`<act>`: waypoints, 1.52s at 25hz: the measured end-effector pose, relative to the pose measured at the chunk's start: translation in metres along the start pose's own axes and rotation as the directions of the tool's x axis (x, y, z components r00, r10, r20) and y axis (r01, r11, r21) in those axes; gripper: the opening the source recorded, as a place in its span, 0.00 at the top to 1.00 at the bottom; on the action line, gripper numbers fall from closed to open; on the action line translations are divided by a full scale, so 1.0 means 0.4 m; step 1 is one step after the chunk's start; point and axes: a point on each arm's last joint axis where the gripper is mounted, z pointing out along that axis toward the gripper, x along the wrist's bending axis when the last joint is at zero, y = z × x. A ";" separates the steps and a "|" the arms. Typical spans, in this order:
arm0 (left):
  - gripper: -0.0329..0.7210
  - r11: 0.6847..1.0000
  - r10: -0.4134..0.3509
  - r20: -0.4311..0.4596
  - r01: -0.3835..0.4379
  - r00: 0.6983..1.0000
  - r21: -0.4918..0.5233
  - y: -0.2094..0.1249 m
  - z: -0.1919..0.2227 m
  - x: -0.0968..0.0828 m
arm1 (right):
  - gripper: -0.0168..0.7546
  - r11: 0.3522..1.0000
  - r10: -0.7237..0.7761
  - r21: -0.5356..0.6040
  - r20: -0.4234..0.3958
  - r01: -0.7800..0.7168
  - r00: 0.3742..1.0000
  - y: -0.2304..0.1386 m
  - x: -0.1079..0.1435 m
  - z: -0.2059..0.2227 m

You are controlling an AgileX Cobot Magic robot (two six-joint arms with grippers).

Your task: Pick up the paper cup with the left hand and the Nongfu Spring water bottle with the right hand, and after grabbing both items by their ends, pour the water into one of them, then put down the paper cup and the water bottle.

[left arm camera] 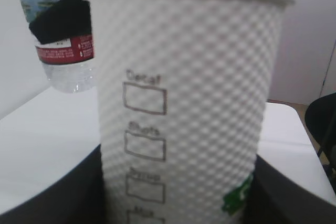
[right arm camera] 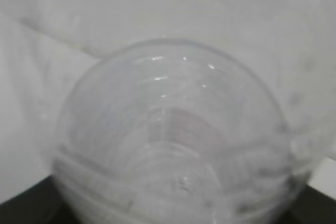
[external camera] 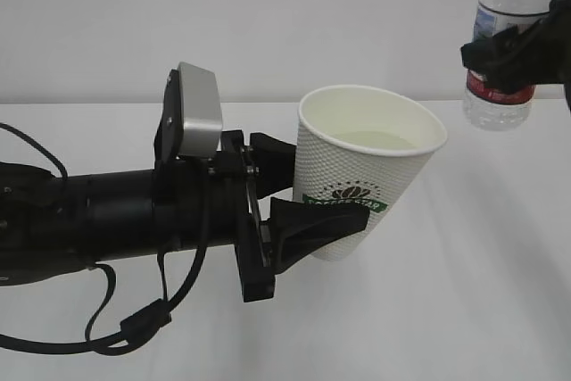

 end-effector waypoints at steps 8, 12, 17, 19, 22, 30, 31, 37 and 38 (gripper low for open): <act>0.36 1.000 -0.002 -0.004 0.002 1.000 -0.002 0.000 0.000 0.001 | 0.34 0.996 0.076 0.037 -0.019 -0.076 0.997 -0.048 0.004 0.065; 0.36 1.000 -0.004 -0.008 0.004 1.000 -0.003 0.001 0.000 0.002 | 0.34 0.991 0.133 0.019 0.009 -0.133 0.991 -0.059 -0.022 0.073; 0.36 1.000 -0.009 -0.016 0.009 1.000 -0.007 0.002 0.000 0.004 | 0.34 0.985 0.171 0.023 0.049 -0.172 0.984 -0.087 -0.049 0.071; 0.36 1.000 -0.011 -0.019 0.010 1.000 -0.008 0.002 0.000 0.004 | 0.34 0.982 0.186 0.030 0.056 -0.187 0.981 -0.107 -0.043 0.068; 0.36 1.000 -0.013 -0.023 0.013 1.000 -0.010 0.002 0.000 0.005 | 0.34 0.977 0.214 0.012 0.058 -0.215 0.975 -0.136 -0.030 0.062; 0.36 1.000 -0.015 -0.028 0.015 0.999 -0.013 0.003 0.000 0.007 | 0.34 0.962 0.267 0.008 0.159 -0.272 0.950 -0.209 -0.022 0.041; 0.36 1.000 -0.015 -0.028 0.015 0.999 -0.013 0.003 0.000 0.007 | 0.34 0.963 0.264 0.003 0.172 -0.268 0.949 -0.215 -0.022 0.038; 0.36 1.000 -0.015 -0.028 0.015 0.999 -0.013 0.003 0.000 0.007 | 0.34 0.966 0.252 0.002 0.212 -0.258 0.944 -0.240 -0.020 0.027; 0.36 1.000 -0.015 -0.028 0.015 0.999 -0.013 0.003 0.000 0.007 | 0.34 0.966 0.251 0.003 0.214 -0.258 0.944 -0.241 -0.020 0.026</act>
